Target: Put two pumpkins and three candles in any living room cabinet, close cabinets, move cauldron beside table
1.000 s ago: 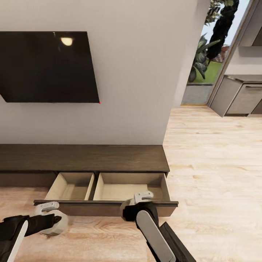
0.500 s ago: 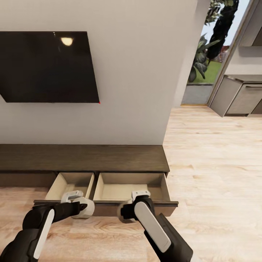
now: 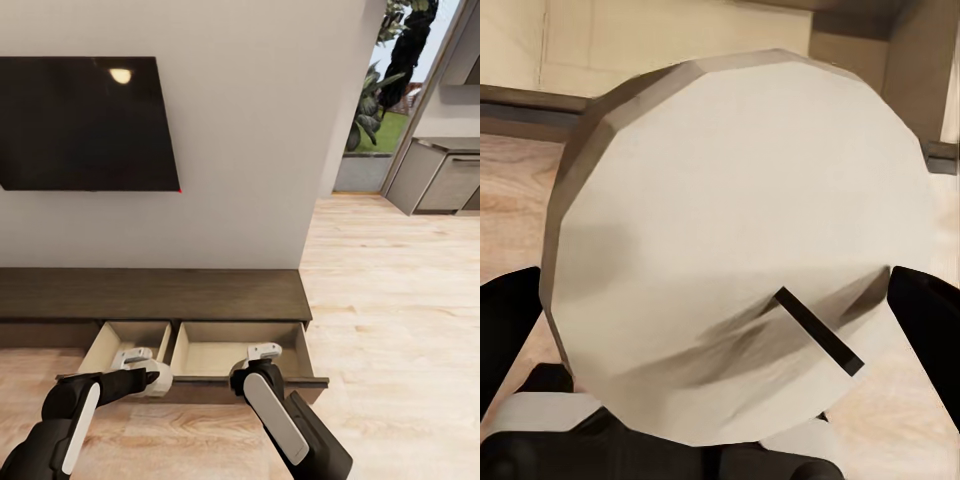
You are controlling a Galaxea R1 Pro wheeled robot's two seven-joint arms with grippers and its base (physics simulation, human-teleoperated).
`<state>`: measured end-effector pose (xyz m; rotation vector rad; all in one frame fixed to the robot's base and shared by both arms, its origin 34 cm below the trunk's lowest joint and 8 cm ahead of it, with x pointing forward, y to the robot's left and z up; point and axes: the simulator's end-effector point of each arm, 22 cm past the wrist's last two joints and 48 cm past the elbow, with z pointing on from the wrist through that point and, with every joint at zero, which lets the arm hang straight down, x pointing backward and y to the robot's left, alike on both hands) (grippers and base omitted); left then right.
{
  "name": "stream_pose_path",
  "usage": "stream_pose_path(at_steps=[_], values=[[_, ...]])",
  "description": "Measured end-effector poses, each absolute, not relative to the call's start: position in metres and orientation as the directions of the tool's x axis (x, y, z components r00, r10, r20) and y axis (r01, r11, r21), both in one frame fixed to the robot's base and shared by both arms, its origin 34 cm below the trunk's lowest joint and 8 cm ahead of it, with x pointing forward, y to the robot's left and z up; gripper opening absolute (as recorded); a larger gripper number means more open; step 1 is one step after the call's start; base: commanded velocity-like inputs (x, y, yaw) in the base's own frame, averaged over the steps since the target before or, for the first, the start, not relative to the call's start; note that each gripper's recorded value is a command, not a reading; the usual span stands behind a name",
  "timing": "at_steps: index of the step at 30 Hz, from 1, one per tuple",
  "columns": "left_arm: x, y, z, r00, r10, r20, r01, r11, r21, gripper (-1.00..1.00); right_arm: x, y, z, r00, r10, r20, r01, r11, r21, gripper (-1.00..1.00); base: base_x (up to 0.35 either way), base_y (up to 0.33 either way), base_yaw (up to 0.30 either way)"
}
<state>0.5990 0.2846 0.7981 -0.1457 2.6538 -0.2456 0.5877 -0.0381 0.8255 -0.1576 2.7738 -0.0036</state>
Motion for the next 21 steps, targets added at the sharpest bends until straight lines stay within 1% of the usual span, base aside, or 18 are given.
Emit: stream_pose_path(at_steps=[7, 10, 15, 21], values=[[0.5982, 0.2855, 0.7966, -0.886, -0.144, -0.440, -0.062, 0.979, -0.195, -1.00, 0.5878, -0.0382, 0.8252, -0.928, -0.109, -0.356, -0.107, 0.994, -0.024, -1.00, 0.270, 0.022, 0.000], [0.5983, 0.2853, 0.7965, -0.886, -0.143, -0.441, -0.062, 0.979, -0.194, -1.00, 0.5905, -0.0375, 0.8258, -0.926, -0.076, -0.370, -0.078, 0.997, -0.012, -1.00, 0.205, 0.002, 0.000], [0.5983, 0.2849, 0.7965, -0.886, -0.143, -0.441, -0.061, 0.979, -0.194, -1.00, 0.5922, -0.0370, 0.8263, -0.924, -0.059, -0.378, -0.062, 0.998, -0.004, -1.00, 0.286, 0.000, 0.000], [0.5986, 0.2851, 0.7968, -0.886, -0.143, -0.442, -0.061, 0.979, -0.195, -1.00, 0.5924, -0.0366, 0.8264, -0.924, -0.055, -0.379, -0.059, 0.998, -0.002, -1.00, 0.136, 0.017, 0.000]])
